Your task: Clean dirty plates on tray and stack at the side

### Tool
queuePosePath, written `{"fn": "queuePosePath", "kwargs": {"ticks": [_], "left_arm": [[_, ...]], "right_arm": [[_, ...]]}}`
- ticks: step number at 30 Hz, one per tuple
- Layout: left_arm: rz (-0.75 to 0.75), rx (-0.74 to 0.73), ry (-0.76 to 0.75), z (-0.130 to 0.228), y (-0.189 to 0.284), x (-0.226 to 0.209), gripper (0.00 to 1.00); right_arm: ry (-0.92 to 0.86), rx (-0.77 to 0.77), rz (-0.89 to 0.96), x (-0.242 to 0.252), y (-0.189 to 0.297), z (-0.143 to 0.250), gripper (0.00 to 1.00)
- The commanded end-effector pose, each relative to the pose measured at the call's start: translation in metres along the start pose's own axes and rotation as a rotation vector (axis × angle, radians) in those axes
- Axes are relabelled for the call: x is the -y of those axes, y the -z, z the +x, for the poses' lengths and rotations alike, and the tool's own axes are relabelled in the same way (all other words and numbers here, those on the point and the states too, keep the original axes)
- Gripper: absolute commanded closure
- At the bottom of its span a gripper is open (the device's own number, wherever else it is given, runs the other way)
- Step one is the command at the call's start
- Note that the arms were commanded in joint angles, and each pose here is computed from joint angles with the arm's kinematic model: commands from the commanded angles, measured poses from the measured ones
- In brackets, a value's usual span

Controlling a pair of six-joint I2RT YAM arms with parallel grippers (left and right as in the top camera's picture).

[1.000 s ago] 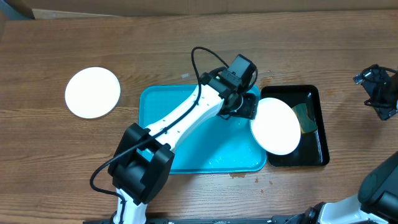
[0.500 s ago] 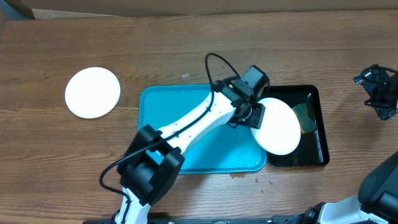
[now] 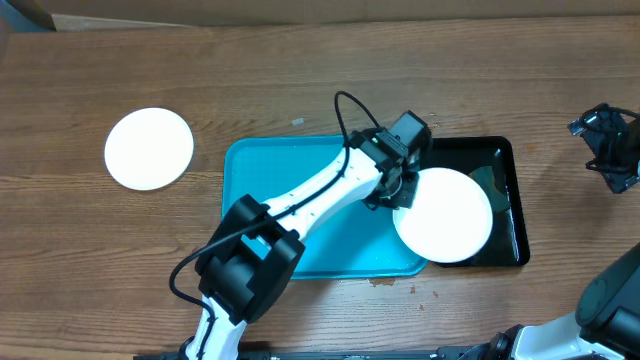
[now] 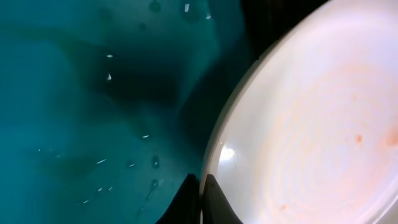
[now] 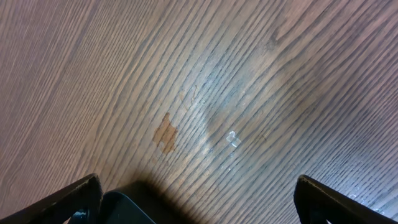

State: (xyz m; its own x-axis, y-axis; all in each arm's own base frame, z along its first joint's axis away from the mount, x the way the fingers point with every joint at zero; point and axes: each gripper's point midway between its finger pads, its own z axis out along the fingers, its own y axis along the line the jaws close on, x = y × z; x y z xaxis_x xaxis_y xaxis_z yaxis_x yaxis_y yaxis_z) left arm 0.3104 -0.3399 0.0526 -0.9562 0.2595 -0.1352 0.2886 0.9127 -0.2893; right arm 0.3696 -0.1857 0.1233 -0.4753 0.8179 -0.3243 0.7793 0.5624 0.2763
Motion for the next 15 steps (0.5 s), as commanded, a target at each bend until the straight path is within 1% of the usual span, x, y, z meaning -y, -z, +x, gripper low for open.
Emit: {"fn": "queuePosePath", "kwargs": {"ticks": [1,4,8,12,15], "left_arm": [[0.015,0.098,-0.009,-0.022,0.04,-0.003,0.96],[0.021,0.158,-0.024,-0.03,0.062,-0.003,0.96],[-0.022,0.295,-0.065,-0.046,0.098,-0.001,0.96],[-0.131,0.465,-0.146,-0.058,0.138,0.006,0.96],[-0.264,0.598,-0.228,-0.063,0.162,0.015,0.96]], "right_arm": [[-0.004,0.018,0.001,0.0,0.004,-0.004,0.0],[-0.004,0.018,0.001,0.0,0.004,-0.004,0.0],[-0.004,0.018,0.001,0.0,0.004,-0.004,0.0],[-0.004,0.018,0.001,0.0,0.004,-0.004,0.0],[-0.004,0.018,0.001,0.0,0.004,-0.004,0.0]]}}
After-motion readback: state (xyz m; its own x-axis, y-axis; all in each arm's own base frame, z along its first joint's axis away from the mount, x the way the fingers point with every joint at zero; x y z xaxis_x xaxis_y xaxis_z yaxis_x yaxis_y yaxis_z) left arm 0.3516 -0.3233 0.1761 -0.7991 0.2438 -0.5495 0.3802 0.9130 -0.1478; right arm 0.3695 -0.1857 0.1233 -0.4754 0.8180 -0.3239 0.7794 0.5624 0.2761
